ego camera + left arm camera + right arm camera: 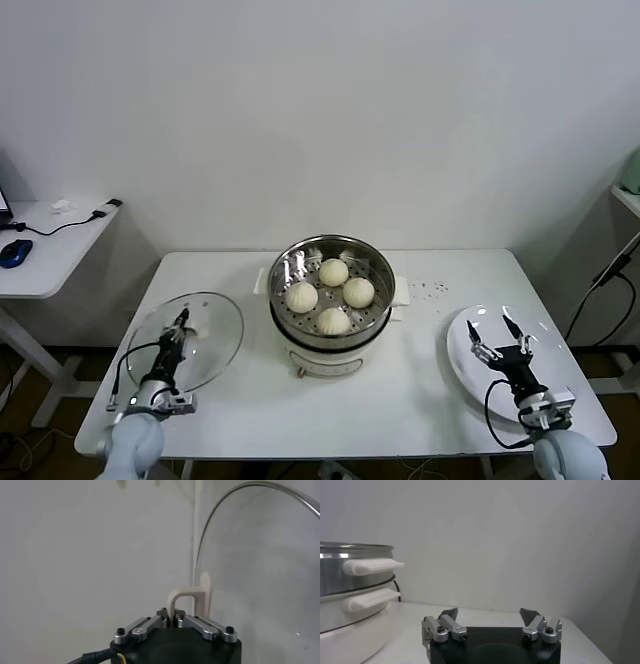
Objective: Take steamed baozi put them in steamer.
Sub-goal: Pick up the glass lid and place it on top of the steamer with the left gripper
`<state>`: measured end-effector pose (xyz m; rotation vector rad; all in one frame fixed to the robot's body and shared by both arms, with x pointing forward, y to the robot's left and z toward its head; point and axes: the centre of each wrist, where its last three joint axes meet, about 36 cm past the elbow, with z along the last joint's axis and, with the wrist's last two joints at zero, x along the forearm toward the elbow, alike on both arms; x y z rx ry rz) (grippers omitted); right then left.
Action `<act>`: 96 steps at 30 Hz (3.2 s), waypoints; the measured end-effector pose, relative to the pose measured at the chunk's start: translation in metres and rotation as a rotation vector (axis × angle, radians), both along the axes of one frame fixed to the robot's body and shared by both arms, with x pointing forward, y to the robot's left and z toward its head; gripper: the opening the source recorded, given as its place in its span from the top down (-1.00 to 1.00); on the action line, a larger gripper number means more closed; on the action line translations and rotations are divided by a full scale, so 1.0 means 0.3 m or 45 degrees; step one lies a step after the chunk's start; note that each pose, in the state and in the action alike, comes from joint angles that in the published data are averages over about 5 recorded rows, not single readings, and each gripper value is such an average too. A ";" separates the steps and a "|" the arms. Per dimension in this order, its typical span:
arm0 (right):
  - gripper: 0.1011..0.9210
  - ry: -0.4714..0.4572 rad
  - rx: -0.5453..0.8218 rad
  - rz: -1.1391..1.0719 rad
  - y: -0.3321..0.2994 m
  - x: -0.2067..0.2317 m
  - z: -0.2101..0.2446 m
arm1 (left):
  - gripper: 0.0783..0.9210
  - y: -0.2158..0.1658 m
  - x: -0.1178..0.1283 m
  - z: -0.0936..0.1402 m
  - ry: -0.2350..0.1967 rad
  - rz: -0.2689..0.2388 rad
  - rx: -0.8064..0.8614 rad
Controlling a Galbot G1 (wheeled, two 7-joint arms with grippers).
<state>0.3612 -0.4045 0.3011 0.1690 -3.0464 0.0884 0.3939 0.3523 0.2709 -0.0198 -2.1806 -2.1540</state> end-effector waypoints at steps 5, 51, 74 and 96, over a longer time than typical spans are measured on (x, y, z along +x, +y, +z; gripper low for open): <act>-0.76 -0.008 -0.004 -0.016 -0.013 0.014 0.003 | 0.83 -0.006 -0.062 0.104 -0.065 0.073 0.041; -0.76 -0.010 -0.126 -0.038 -0.079 0.132 -0.011 | 0.83 -1.019 0.045 0.641 -0.175 0.032 -0.039; -0.76 -0.004 -0.126 -0.040 -0.077 0.130 -0.027 | 0.83 -1.245 0.177 0.502 -0.087 -0.023 0.014; -0.76 -0.003 -0.127 -0.042 -0.077 0.128 -0.037 | 0.83 -1.264 0.201 0.478 -0.033 -0.024 0.025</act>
